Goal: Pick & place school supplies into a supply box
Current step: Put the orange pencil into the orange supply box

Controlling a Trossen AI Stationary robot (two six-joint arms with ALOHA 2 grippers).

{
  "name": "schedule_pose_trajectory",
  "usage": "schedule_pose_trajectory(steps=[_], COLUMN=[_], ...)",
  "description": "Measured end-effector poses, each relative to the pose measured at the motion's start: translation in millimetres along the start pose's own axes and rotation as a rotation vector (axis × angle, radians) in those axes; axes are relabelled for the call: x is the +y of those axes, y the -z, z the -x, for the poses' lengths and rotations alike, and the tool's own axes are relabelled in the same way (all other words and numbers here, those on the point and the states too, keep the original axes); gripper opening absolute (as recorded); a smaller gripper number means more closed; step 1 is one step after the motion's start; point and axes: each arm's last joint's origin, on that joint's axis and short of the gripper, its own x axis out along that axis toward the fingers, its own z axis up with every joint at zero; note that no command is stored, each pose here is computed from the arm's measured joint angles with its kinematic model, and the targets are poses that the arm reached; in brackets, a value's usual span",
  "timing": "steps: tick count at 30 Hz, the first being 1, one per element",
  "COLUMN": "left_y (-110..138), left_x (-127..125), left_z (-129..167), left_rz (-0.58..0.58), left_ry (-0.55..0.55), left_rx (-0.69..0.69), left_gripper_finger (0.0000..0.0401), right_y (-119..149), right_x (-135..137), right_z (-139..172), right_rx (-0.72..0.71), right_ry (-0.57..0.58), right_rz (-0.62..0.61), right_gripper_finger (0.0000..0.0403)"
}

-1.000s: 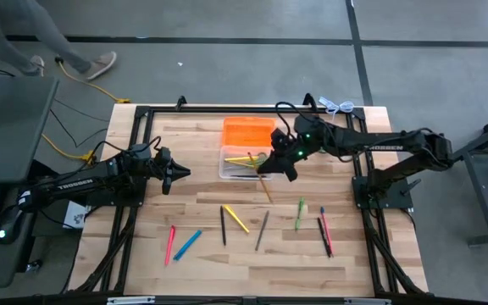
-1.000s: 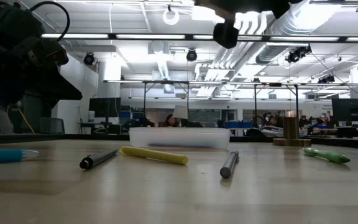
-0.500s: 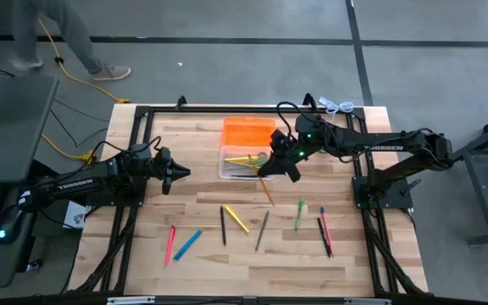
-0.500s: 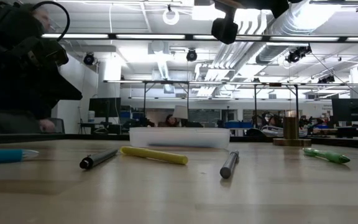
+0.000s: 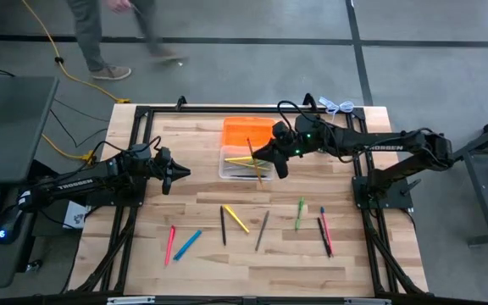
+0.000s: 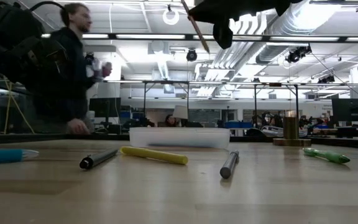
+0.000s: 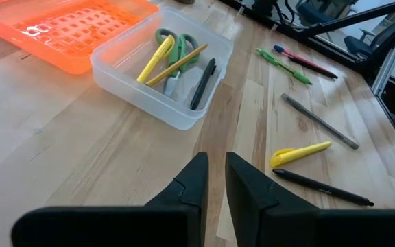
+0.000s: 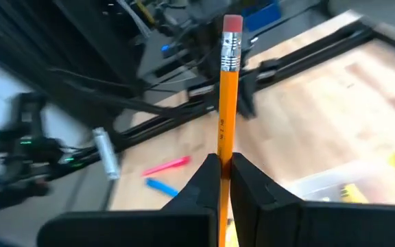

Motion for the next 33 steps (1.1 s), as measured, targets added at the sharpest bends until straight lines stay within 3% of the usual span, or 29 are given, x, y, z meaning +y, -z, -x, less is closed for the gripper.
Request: schedule_pose_trajectory(steps=[6, 15, 26, 33], left_y=[0, 0, 0, 0], left_x=[0, 0, 0, 0], left_z=[0, 0, 0, 0], left_rz=[0.0, 0.005, 0.009, 0.019], left_ry=[0.0, 0.0, 0.0, 0.0], left_rx=[0.0, 0.0, 0.0, -0.001], left_gripper_finger=[0.0079, 0.0079, 0.0079, 0.0079], right_y=[0, 1, 2, 0], right_x=[2, 10, 11, 5], right_z=[-1, -4, -4, -25], right_rx=[-0.044, -0.089, -0.092, -0.004], right_ry=[0.115, 0.2, 0.215, 0.242], right_rz=[0.133, 0.28, 0.288, 0.313], right_gripper_finger=[0.0004, 0.0002, 0.0002, 0.0003])
